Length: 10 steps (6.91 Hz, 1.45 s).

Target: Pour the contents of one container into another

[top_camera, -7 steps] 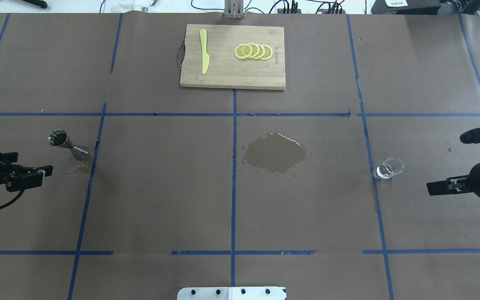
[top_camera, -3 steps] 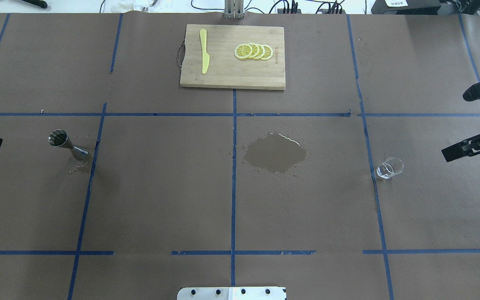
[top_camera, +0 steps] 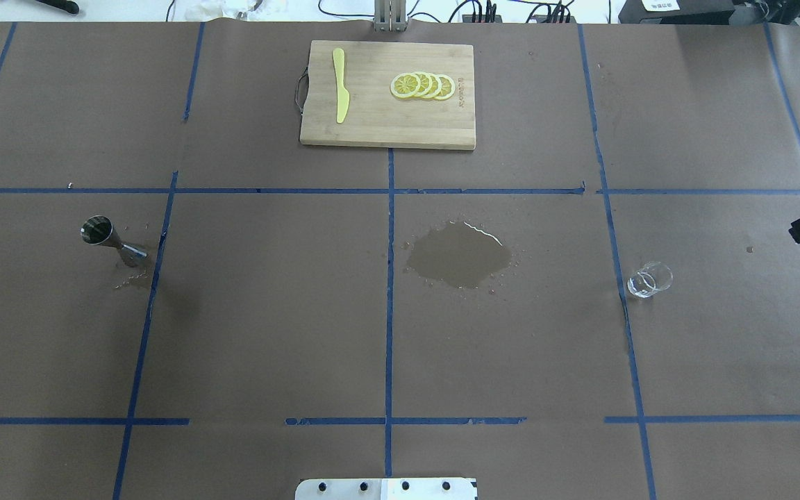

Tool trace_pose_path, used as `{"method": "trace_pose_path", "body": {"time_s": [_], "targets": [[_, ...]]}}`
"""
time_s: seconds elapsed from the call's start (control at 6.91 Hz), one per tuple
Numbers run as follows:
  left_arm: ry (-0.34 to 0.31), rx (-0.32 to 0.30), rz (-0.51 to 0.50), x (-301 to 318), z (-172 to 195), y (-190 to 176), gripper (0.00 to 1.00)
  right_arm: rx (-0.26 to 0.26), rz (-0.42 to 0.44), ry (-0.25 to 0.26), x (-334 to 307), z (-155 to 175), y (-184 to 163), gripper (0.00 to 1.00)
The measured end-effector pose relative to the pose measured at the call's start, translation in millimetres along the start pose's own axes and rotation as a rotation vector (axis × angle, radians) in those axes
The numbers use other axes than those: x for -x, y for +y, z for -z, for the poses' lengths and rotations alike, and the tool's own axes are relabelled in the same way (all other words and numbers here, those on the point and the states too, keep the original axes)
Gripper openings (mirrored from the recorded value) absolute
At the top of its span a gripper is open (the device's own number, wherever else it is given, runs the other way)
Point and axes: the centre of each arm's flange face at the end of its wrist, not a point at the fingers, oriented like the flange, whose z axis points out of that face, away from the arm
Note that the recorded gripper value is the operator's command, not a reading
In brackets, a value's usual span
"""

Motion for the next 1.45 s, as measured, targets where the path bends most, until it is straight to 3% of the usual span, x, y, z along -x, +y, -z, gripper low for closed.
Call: {"method": "trace_pose_path", "body": {"time_s": [0.43,0.87,1.16,1.45], "targets": [[-0.006,0.096,0.028,93,18,-9,1.00,0.010,0.007,-0.098,-90,-5,11,1.00],[0.020,0.115,0.097,132,38,-4,1.00,0.020,-0.015,-0.119,-129,-14,26,1.00],[0.029,0.115,0.140,143,39,13,1.00,0.010,-0.017,-0.120,-143,-25,5,1.00],[0.026,0.109,0.142,151,32,20,1.00,0.009,-0.024,-0.120,-155,-35,9,1.00]]}}
